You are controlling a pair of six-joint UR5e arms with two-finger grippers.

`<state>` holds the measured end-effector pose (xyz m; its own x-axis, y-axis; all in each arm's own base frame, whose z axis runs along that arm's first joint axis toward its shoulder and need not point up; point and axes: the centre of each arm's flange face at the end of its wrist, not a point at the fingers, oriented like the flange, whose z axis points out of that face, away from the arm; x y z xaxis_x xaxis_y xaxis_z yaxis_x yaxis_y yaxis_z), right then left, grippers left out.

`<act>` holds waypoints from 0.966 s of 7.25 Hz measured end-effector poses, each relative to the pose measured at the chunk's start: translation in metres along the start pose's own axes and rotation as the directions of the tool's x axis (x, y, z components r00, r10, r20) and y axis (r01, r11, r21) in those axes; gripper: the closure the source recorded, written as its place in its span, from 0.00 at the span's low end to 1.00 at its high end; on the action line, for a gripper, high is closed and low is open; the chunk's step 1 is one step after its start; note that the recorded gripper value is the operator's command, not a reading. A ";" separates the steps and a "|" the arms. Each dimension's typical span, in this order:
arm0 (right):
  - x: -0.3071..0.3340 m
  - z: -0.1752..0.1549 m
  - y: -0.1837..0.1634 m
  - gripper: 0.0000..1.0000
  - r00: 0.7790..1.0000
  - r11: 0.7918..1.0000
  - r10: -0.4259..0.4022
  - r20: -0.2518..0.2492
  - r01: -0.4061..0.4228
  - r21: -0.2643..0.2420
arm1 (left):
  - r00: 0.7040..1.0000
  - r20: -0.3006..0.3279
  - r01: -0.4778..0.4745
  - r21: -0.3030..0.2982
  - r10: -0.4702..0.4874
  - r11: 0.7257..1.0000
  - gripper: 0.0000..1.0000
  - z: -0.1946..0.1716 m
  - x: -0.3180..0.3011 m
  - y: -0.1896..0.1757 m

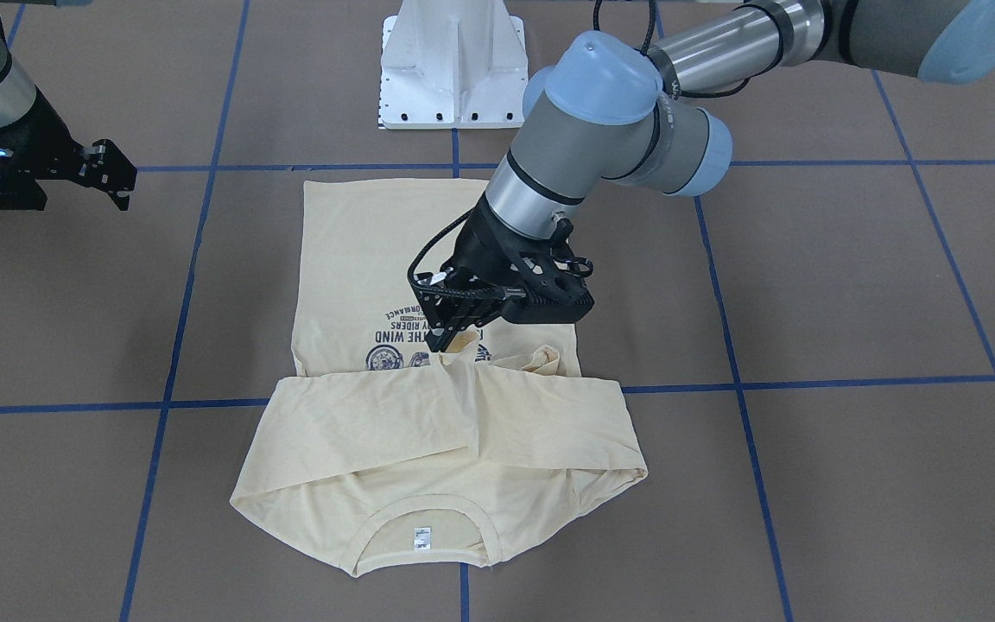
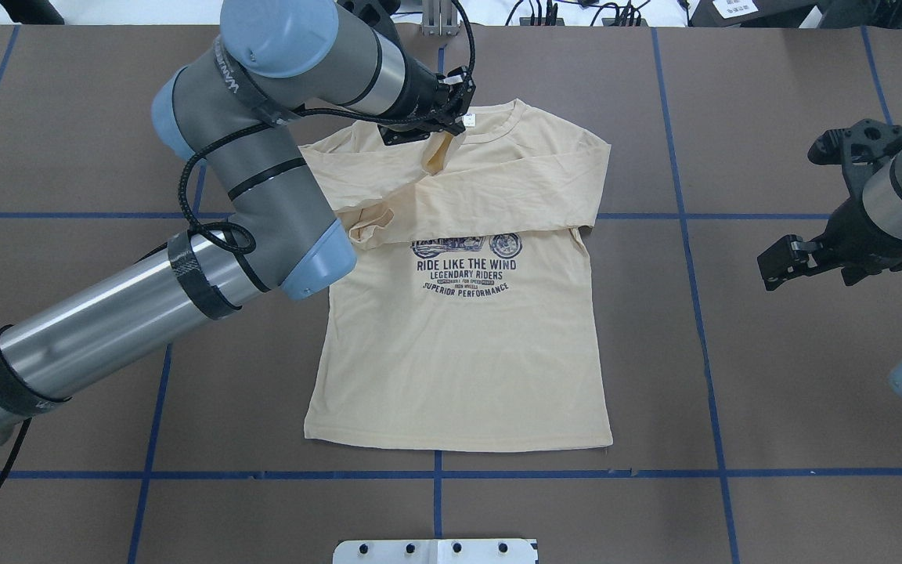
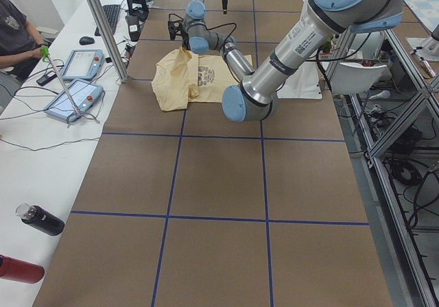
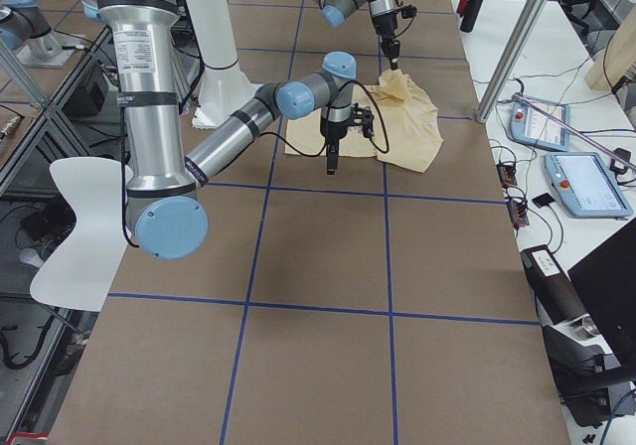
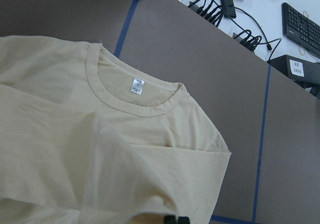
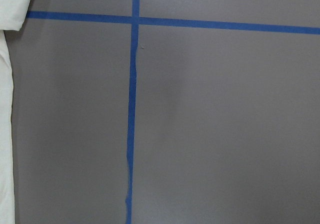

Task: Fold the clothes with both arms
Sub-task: 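Lift the cuff with the left gripper and fold the sleeve across the chest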

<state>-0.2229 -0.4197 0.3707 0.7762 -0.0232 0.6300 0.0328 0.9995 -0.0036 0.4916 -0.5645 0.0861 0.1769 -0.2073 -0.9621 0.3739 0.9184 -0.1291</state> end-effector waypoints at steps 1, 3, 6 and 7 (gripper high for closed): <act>0.000 0.002 -0.002 0.00 1.000 1.000 0.002 -0.003 -0.002 -0.002 | 1.000 -0.007 -0.008 -0.015 0.007 1.000 1.00 0.006 0.003 0.012; 0.000 0.008 -0.007 0.00 1.000 1.000 0.007 -0.009 -0.008 -0.007 | 1.000 -0.011 -0.027 -0.016 0.026 1.000 1.00 0.046 -0.013 0.039; -0.008 0.013 -0.019 0.00 1.000 1.000 0.012 -0.011 -0.012 -0.007 | 0.999 -0.026 -0.041 0.009 0.041 0.999 0.00 0.075 -0.029 0.047; -0.008 0.014 -0.021 0.00 1.000 1.000 0.012 -0.012 -0.012 -0.008 | 0.995 -0.082 -0.056 0.009 0.057 0.998 0.00 0.069 -0.021 0.052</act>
<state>-0.2387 -0.4400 0.3761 0.7842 -0.0112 0.6204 0.0280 0.9995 -0.0173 0.5700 -0.5360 0.1159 0.1225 -0.1265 -0.9844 0.3713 0.9257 -0.0727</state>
